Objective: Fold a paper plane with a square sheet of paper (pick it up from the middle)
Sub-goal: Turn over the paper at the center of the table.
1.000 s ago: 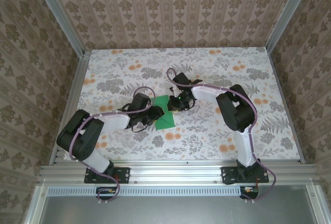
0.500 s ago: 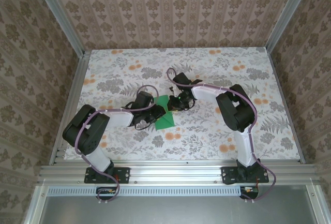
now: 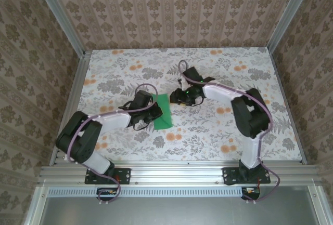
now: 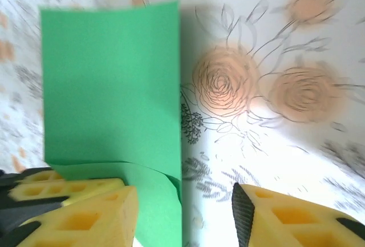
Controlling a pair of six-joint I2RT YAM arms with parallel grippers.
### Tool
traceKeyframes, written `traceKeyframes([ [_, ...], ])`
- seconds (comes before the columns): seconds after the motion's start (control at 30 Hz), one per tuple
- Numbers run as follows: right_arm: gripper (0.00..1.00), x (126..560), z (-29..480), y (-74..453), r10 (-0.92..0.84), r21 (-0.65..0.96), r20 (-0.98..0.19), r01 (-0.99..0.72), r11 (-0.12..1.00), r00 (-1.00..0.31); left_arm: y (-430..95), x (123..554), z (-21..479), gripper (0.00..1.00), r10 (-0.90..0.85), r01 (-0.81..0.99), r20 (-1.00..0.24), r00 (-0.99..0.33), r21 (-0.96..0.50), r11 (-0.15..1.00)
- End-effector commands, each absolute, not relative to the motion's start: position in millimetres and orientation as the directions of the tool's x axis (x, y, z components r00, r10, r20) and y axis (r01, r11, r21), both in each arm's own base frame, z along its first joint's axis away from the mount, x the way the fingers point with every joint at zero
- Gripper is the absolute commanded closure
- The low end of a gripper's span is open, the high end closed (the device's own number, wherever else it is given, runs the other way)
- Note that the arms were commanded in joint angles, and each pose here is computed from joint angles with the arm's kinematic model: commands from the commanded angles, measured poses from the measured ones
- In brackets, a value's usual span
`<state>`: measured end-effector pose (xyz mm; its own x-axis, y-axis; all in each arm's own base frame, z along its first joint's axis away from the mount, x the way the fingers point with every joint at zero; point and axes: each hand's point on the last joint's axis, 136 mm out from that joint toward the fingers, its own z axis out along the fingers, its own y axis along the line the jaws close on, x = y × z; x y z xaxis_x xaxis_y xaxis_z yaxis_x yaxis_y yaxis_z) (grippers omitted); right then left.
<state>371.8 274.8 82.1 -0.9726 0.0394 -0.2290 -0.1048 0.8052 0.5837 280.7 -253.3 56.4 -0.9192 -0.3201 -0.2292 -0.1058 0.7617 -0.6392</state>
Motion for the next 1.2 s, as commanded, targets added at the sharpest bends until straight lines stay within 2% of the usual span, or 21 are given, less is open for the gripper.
traceKeyframes([
  [0.0,0.4,385.4,127.4,245.0,0.154,0.592,-0.348,-0.089,0.801,-0.925,-226.8,278.1,91.0,0.97,-0.224,-0.023,-0.353,-0.908,-0.494,0.869],
  [0.13,0.3,378.7,134.0,218.2,0.207,0.575,-0.385,-0.059,0.816,-0.899,-184.7,270.9,124.7,0.97,-0.123,-0.004,-0.429,-0.895,-0.268,0.963],
  [0.27,0.23,370.3,138.9,199.9,0.242,0.56,-0.423,-0.042,0.827,-0.873,-146.4,269.4,152.6,0.96,-0.042,-0.023,-0.471,-0.881,-0.046,0.999],
  [0.43,0.22,366.6,139.8,179.9,0.278,0.55,-0.435,-0.008,0.835,-0.857,-119.1,277.0,164.3,0.96,0.031,-0.068,-0.473,-0.88,0.191,0.979],
  [0.6,0.21,365.9,138.4,162.5,0.332,0.57,-0.437,0.029,0.821,-0.836,-112.6,290.4,158.2,0.96,0.126,-0.081,-0.424,-0.897,0.437,0.896],
  [0.9,0.21,362.8,129.7,146.2,0.378,0.595,-0.395,0.08,0.8,-0.837,-163.5,315.7,106.6,0.96,0.241,0.011,-0.33,-0.913,0.57,0.821],
  [1.17,0.21,359.6,126.8,132.6,0.416,0.601,-0.381,0.121,0.79,-0.826,-235.9,310.8,51.7,0.95,0.302,0.14,-0.259,-0.917,0.501,0.854],
])
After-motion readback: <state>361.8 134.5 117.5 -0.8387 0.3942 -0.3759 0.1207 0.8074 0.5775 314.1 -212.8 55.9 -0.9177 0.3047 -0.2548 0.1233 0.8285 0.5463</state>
